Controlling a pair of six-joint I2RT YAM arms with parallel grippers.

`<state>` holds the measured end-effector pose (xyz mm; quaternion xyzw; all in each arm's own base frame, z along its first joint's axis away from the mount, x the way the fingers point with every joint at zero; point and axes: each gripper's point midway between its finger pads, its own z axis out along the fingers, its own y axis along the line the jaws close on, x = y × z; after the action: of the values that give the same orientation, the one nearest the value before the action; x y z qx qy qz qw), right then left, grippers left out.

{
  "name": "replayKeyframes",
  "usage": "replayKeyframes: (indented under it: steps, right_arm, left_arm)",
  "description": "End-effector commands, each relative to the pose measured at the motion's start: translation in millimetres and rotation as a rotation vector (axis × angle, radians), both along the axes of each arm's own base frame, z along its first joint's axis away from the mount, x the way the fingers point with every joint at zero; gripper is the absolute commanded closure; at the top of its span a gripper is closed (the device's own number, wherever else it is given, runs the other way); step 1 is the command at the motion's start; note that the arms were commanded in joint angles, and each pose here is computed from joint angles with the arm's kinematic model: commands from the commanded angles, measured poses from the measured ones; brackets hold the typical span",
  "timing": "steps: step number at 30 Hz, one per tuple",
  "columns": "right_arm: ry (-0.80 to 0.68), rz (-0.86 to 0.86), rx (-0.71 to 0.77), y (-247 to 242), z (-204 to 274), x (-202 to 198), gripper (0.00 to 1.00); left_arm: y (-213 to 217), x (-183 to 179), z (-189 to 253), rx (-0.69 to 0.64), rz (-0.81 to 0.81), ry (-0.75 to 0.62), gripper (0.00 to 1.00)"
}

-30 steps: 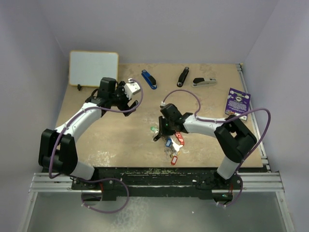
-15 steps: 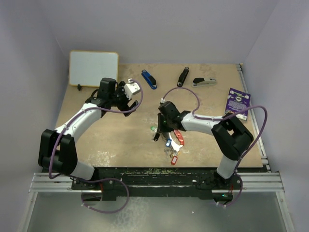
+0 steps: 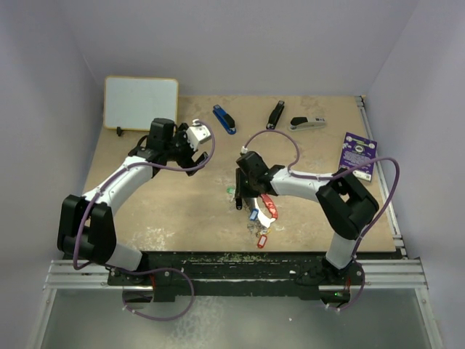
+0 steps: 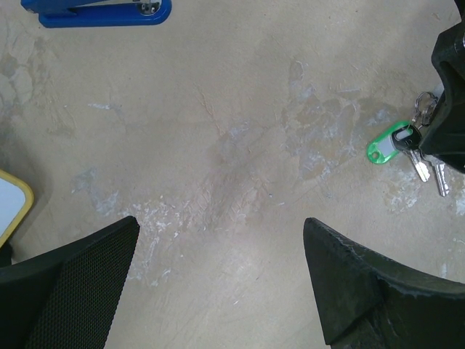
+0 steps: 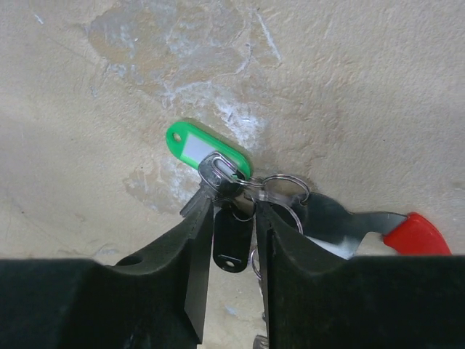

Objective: Put the keys on the keyring

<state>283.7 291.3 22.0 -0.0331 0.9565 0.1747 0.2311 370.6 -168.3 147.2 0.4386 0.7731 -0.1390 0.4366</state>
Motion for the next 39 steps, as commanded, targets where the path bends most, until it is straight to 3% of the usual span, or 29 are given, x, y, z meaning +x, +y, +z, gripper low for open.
replayKeyframes:
  steps: [1, 7, 9, 16, 24, 39]
  right_arm:
    - [-0.024, -0.024, -0.03, -4.8, 13.6, 4.6, 0.67]
    - [-0.011, -0.019, -0.034, -3.5, 4.8, 2.3, 0.95]
    - [-0.013, -0.024, -0.047, -5.7, 3.0, 2.2, 1.0]
    - [-0.118, 0.0, -0.065, -10.1, 34.3, 5.1, 1.0]
    - [-0.273, 0.157, 0.147, -1.3, 131.8, -16.2, 1.0]
    - [-0.28, 0.163, 0.352, 0.1, 181.6, -22.3, 1.0]
  left_arm:
    - [-2.5, 3.6, 22.6, -0.038, 0.001, -0.065, 0.02]
    - [-2.2, 5.2, 24.9, -0.04, 0.004, -0.077, 0.02]
    - [-1.8, 4.6, 24.2, -0.037, 0.005, -0.078, 0.02]
    - [-1.0, 3.4, 25.3, -0.037, 0.006, -0.088, 0.02]
    - [-13.6, -3.2, 40.6, -0.082, -0.07, -0.083, 0.02]
    - [-38.8, -36.6, 53.1, -0.183, -0.269, -0.019, 0.02]
